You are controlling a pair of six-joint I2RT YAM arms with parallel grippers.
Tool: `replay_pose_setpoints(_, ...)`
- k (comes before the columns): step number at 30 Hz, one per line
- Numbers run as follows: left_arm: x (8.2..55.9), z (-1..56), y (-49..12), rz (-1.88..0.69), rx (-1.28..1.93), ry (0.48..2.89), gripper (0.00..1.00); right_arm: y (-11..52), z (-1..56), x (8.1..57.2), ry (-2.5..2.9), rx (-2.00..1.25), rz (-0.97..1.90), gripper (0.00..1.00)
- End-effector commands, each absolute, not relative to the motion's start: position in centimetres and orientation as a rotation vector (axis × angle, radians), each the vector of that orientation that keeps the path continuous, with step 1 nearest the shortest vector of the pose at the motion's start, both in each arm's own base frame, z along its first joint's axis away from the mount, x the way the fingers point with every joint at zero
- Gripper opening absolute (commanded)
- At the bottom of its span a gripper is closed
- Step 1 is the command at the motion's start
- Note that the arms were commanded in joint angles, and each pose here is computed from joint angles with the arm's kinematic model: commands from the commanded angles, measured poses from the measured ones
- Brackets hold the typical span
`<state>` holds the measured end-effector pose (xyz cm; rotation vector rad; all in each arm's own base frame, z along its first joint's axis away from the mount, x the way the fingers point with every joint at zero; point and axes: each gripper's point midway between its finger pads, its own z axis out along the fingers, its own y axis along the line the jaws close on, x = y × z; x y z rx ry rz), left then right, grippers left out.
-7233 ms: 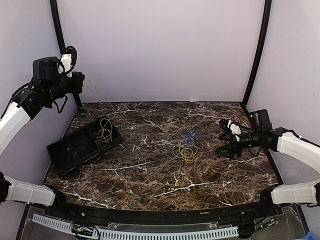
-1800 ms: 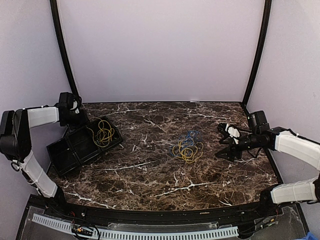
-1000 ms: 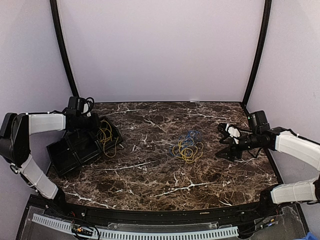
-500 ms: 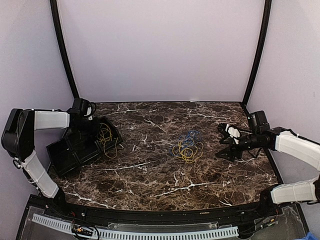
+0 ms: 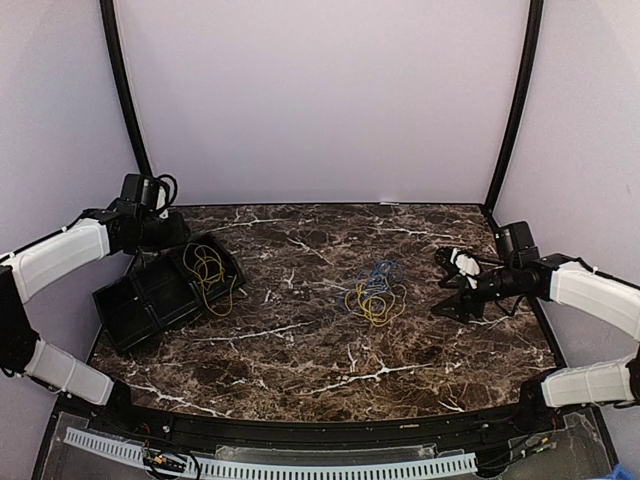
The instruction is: Untangle the cables
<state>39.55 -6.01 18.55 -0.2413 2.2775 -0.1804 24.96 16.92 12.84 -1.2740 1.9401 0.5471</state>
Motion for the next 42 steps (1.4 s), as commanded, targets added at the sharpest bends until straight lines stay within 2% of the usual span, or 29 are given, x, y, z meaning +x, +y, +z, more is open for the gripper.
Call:
replay_pose_setpoints(1, 35.3, 17.6, -9.3, -0.189, -0.158, 2.360, 0.41, 17.1, 13.7, 25.6, 1.913, -1.281, 0.538, 0.75)
replay_pose_setpoints(6, 31.2, 14.4, -13.1, -0.225, -0.130, 2.444, 0.41, 17.1, 13.5, 25.7, 1.920, -1.285, 0.541, 0.75)
replay_pose_setpoints(12, 28.8, 9.7, -13.1, -0.153, -0.292, 2.488, 0.44, 17.2, 13.4, 25.5, 1.918, -1.290, 0.549, 0.75)
replay_pose_setpoints(19, 27.7, 5.7, -13.3, -0.176, -0.387, 2.535, 0.43, 17.2, 13.5, 25.5, 1.915, -1.292, 0.554, 0.75)
replay_pose_setpoints(26, 28.8, 4.6, -13.8, -0.202, -0.401, 2.482, 0.40, 17.2, 13.4, 25.4, 1.919, -1.292, 0.556, 0.75)
replay_pose_setpoints(30, 29.3, 3.9, -14.0, -0.190, -0.388, 2.483, 0.33, 17.2, 13.4, 25.4, 1.921, -1.291, 0.557, 0.75)
replay_pose_setpoints(38, 30.8, 5.7, -14.4, -0.171, -0.339, 2.432, 0.04, 17.2, 13.4, 25.5, 1.923, -1.290, 0.552, 0.75)
replay_pose_setpoints(40, 31.2, 6.7, -14.5, -0.171, -0.322, 2.417, 0.00, 17.2, 13.4, 25.5, 1.923, -1.289, 0.551, 0.75)
replay_pose_setpoints(42, 31.9, 8.3, -14.8, -0.176, -0.299, 2.389, 0.00, 17.2, 13.3, 25.5, 1.926, -1.291, 0.553, 0.75)
